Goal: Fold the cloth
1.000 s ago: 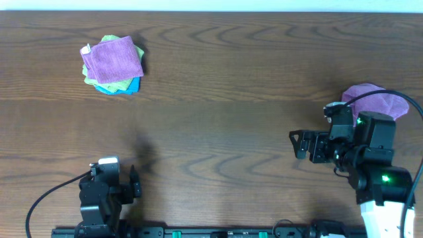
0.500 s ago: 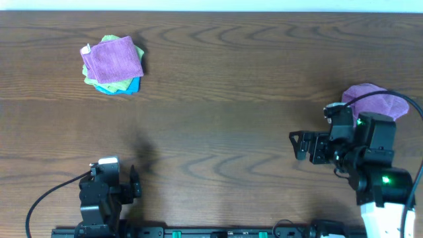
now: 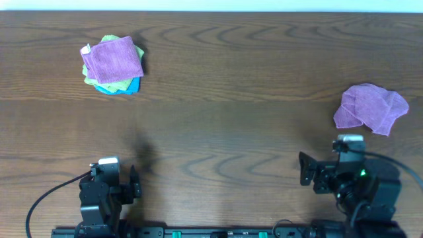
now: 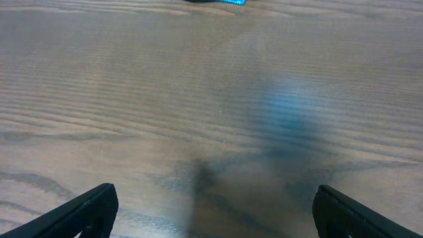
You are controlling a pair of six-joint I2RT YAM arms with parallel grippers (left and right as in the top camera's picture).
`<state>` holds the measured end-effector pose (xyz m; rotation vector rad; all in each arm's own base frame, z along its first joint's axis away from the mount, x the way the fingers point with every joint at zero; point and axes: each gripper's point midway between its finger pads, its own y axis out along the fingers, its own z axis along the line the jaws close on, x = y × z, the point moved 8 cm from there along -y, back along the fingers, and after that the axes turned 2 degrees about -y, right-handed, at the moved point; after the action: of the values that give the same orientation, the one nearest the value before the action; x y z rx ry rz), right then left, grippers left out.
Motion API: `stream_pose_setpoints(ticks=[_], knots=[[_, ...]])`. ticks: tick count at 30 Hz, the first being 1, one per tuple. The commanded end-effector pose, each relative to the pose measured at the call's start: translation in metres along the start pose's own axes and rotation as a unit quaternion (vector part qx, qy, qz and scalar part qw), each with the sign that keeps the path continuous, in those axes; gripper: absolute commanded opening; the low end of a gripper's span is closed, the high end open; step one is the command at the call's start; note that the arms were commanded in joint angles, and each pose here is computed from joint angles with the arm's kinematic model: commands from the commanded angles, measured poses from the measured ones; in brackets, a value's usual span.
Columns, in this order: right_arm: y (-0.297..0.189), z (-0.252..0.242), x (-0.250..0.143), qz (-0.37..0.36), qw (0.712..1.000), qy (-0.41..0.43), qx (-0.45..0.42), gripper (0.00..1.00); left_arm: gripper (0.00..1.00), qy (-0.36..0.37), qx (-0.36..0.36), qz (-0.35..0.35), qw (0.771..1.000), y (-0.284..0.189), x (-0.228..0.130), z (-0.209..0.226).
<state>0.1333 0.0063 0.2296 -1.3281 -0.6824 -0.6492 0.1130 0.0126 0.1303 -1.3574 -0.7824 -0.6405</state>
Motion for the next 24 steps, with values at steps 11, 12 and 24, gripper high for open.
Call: stream_pose_setpoints(ticks=[11,12,24], knots=[[0.036,-0.007,-0.057,-0.063,0.997,-0.046,-0.018,0.99,0.95,0.012,-0.002,0.001,1.0,0.001,-0.002,-0.001],[0.037,-0.007,-0.059,-0.065,0.997,-0.047,-0.019,0.99,0.95,0.012,-0.002,0.001,1.0,0.001,-0.002,-0.001],[0.057,-0.01,-0.084,-0.053,0.997,-0.057,-0.026,0.99,0.95,0.012,-0.002,0.001,1.0,0.001,-0.002,-0.001]])
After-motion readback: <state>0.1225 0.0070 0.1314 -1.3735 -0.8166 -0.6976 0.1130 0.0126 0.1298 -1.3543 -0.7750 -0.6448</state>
